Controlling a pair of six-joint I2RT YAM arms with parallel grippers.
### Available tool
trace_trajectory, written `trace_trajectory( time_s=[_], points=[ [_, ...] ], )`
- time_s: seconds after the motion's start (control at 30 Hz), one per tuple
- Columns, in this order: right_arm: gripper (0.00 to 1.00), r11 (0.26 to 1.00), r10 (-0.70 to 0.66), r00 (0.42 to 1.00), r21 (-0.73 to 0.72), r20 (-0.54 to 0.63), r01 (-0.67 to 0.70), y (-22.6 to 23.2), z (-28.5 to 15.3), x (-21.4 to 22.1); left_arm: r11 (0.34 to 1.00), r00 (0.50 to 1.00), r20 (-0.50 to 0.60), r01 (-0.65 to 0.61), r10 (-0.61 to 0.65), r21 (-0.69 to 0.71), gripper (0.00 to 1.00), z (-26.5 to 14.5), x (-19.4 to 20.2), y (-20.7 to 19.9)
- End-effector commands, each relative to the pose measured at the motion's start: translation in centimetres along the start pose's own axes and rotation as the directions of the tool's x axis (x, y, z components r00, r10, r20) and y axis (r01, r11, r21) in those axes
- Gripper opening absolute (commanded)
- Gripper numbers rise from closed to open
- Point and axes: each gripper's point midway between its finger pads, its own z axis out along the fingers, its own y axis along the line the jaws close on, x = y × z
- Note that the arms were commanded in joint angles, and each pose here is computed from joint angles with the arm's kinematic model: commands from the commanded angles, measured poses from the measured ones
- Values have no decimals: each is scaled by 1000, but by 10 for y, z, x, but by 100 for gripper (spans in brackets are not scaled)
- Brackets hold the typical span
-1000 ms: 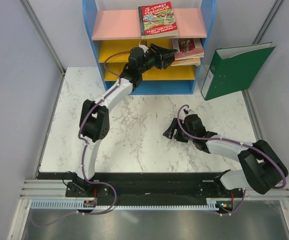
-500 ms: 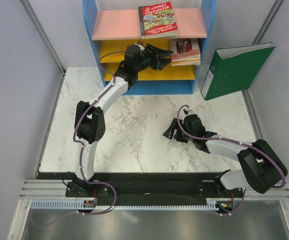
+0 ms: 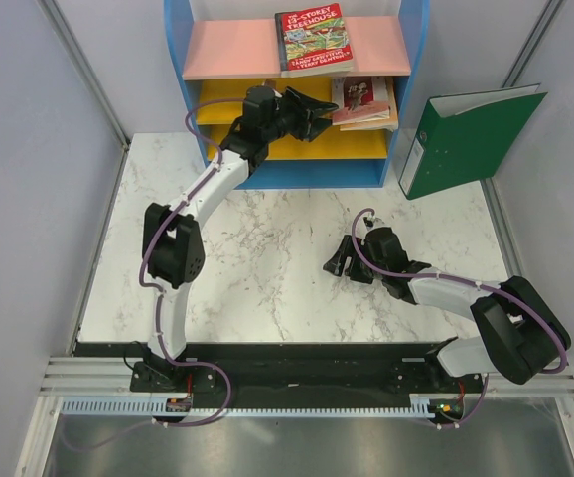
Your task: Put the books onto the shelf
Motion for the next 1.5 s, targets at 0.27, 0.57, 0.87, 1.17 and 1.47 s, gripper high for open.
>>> trace_trajectory(
  time_s=[0.27, 0.57, 0.87, 1.17, 1.47],
  points=[
    [76, 1000, 4, 1000, -26, 17, -3, 5, 2, -5, 997, 997, -45, -53, 56, 62, 50, 14, 13, -18],
    [76, 1000, 4, 1000, -27, 20, -4, 6, 1, -6, 995, 994, -94, -50, 58, 81, 49, 24, 24, -19],
    [76, 1000, 4, 1000, -27, 15, -3, 5, 2, -5, 996, 994, -63, -82, 85, 36, 50, 9, 22, -15],
    [76, 1000, 3, 1000, -30, 17, -3, 6, 2, -5, 981, 982, 21, -185, 186, -52, 51, -14, 7, -10],
    [76, 1000, 5, 1000, -28, 14, -4, 5, 3, -5, 966, 963, 101, -239, 249, -101, 34, -30, -6, -12]
  ],
)
